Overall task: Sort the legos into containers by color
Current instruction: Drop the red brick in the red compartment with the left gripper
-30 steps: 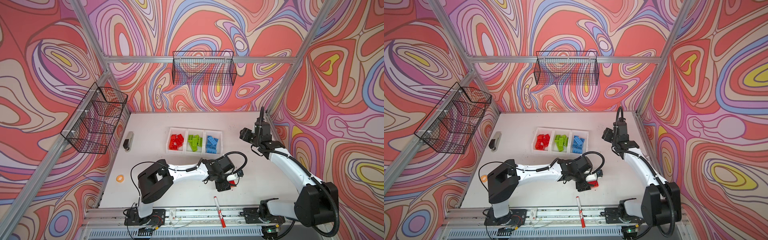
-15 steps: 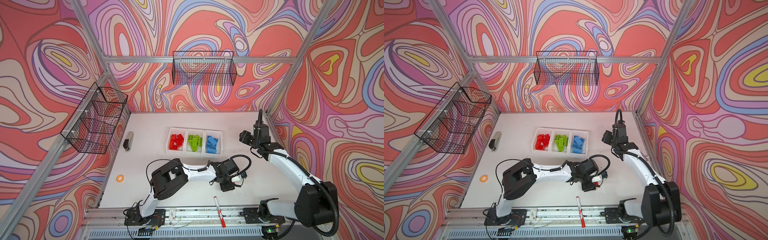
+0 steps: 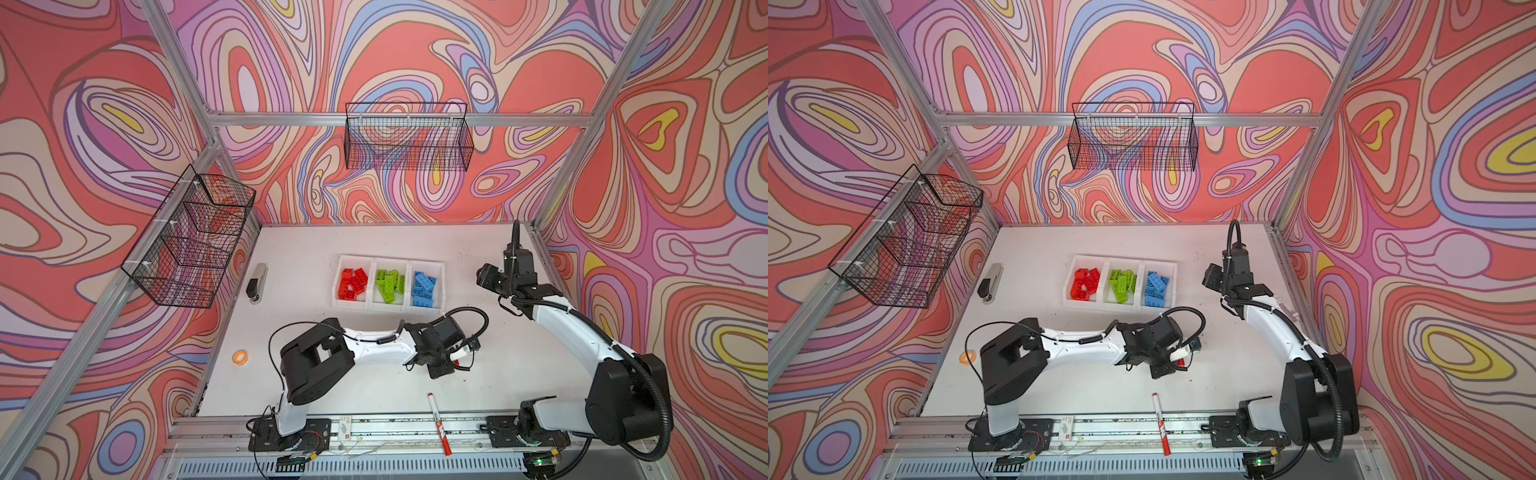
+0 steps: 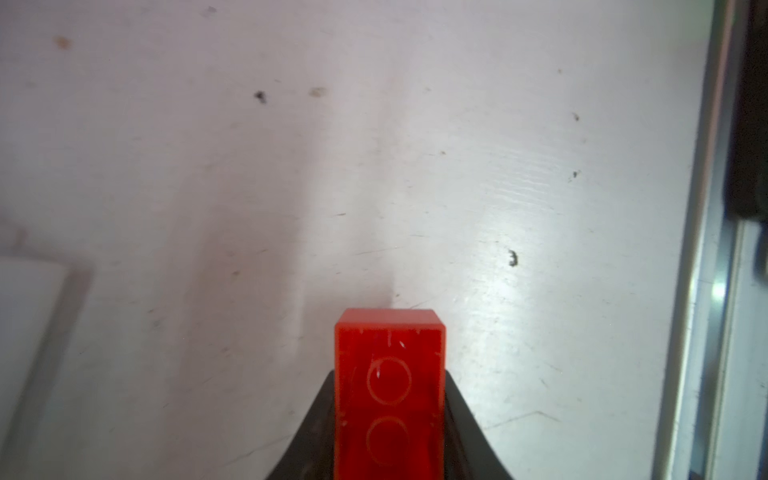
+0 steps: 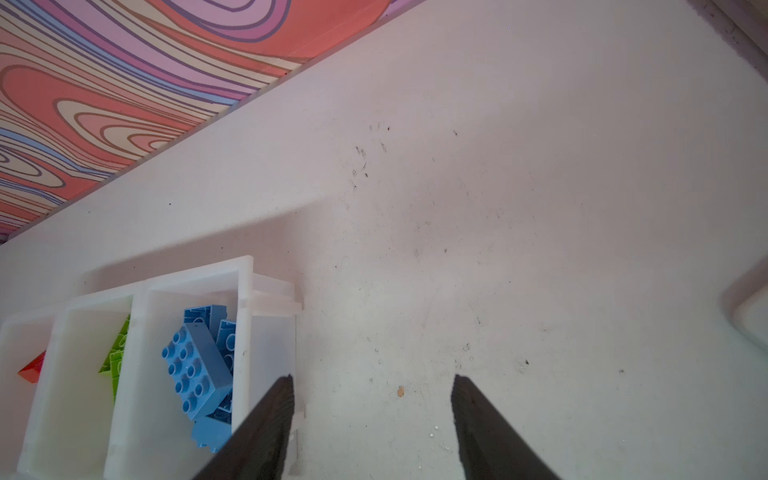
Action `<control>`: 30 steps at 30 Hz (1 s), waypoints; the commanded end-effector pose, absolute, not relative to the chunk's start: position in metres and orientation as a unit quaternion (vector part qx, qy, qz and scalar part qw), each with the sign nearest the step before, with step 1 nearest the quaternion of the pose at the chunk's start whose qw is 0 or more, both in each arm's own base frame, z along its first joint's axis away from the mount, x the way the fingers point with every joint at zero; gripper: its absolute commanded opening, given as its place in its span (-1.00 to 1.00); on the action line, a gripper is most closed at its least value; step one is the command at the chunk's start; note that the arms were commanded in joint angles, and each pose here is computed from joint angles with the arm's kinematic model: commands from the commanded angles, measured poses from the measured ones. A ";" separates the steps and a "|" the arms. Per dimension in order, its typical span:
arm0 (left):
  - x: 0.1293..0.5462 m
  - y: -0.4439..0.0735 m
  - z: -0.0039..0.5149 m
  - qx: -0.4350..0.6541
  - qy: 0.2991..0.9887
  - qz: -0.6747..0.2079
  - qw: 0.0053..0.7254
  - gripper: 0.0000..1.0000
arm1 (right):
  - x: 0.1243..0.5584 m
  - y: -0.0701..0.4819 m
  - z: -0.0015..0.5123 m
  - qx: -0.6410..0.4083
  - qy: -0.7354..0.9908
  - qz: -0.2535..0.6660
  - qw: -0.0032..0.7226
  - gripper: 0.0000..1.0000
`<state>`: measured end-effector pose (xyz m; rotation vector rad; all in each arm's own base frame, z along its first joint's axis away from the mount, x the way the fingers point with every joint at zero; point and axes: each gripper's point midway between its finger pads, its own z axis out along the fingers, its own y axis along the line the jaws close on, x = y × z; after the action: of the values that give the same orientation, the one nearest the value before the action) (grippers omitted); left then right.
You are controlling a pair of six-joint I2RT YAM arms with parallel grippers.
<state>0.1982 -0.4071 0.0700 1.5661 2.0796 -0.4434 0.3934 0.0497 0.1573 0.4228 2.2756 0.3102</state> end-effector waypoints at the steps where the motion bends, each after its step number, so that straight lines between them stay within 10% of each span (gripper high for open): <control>1: 0.248 -0.379 0.131 0.491 0.784 -0.167 0.341 -0.47 | 0.400 0.054 0.158 0.164 0.892 0.137 0.398 0.28; 20: 0.447 -0.155 0.121 0.096 0.910 -0.074 0.396 -0.33 | 0.393 0.055 0.152 0.170 0.894 0.145 0.389 0.24; 30: 0.457 -0.127 0.126 0.029 0.905 -0.032 0.423 0.94 | 0.389 0.044 0.146 0.180 0.896 0.114 0.391 0.41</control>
<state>0.4545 -0.1427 0.0968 0.1721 2.3608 -0.1190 0.3937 0.0529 0.1515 0.4343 2.2741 0.3410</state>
